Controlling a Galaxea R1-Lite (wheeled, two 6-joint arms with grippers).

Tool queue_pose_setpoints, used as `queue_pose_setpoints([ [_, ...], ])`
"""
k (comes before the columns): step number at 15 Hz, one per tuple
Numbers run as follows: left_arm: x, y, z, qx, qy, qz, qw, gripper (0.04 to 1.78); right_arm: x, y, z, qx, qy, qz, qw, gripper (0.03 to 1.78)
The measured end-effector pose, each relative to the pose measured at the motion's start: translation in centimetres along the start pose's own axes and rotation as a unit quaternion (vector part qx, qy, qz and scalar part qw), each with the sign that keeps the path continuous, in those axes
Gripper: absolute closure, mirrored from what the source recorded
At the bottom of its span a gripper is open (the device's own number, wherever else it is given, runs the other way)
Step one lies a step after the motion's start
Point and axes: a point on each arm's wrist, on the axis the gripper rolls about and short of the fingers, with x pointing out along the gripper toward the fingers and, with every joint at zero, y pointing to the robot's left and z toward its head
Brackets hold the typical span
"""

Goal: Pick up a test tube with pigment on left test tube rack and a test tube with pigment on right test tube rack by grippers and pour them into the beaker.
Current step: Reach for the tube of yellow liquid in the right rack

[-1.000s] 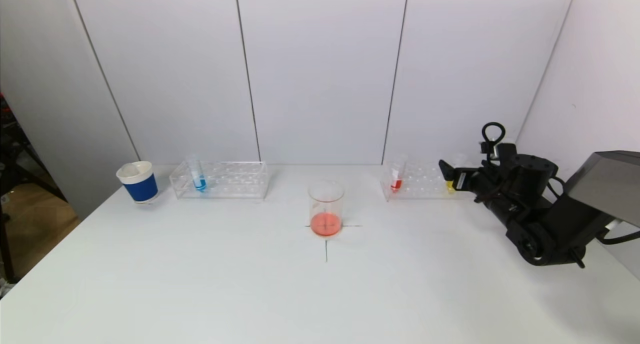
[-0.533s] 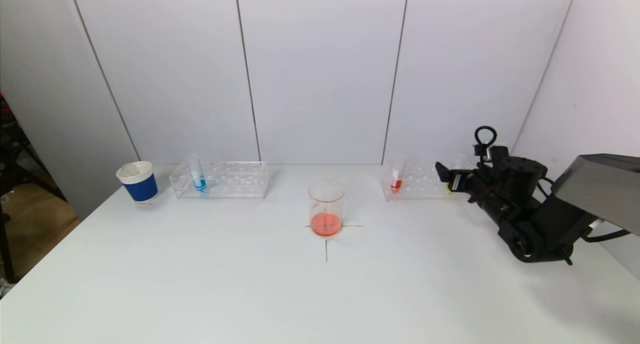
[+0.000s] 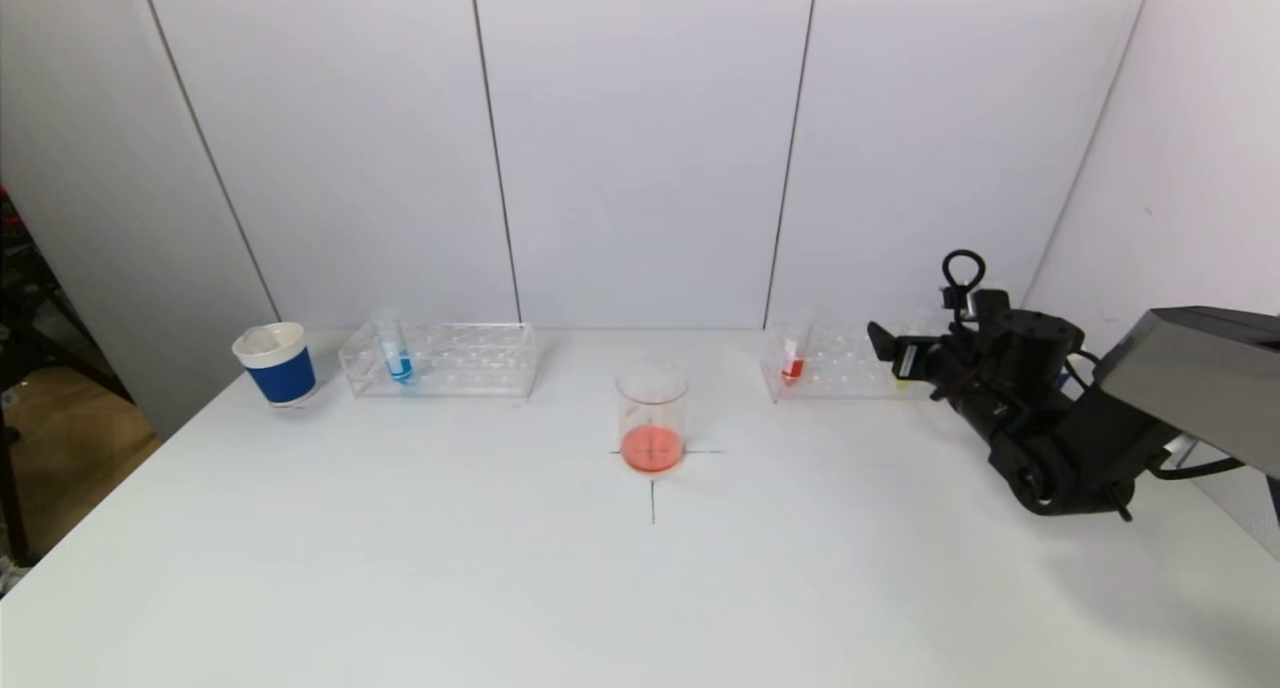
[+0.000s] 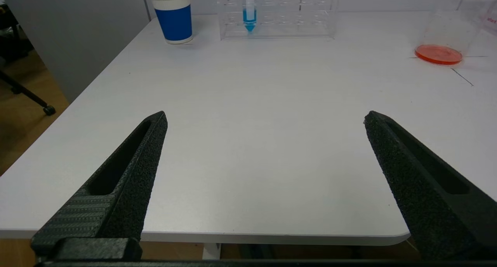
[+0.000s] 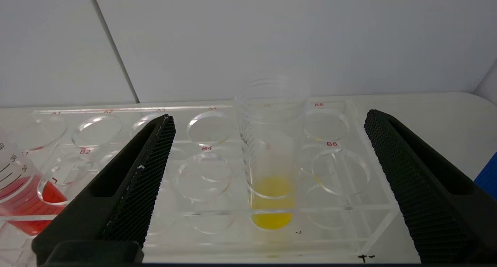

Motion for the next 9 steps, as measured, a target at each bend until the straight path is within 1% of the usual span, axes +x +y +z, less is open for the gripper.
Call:
queue_pose_setpoints([
  [4,0.0,0.0,0.0,0.000,0.000,0.000,1.000,0.05,0.7,0.0,0.0,-0.001,-0.007,-0.001,1.0000,0.04],
  [6,0.0,0.0,0.0,0.000,0.000,0.000,1.000,0.05,1.0,0.0,-0.2,-0.002,-0.001,-0.001,1.0000,0.04],
  [9,0.0,0.0,0.0,0.000,0.000,0.000,1.000,0.05,1.4,0.0,-0.2,-0.002,-0.003,-0.001,1.0000,0.04],
])
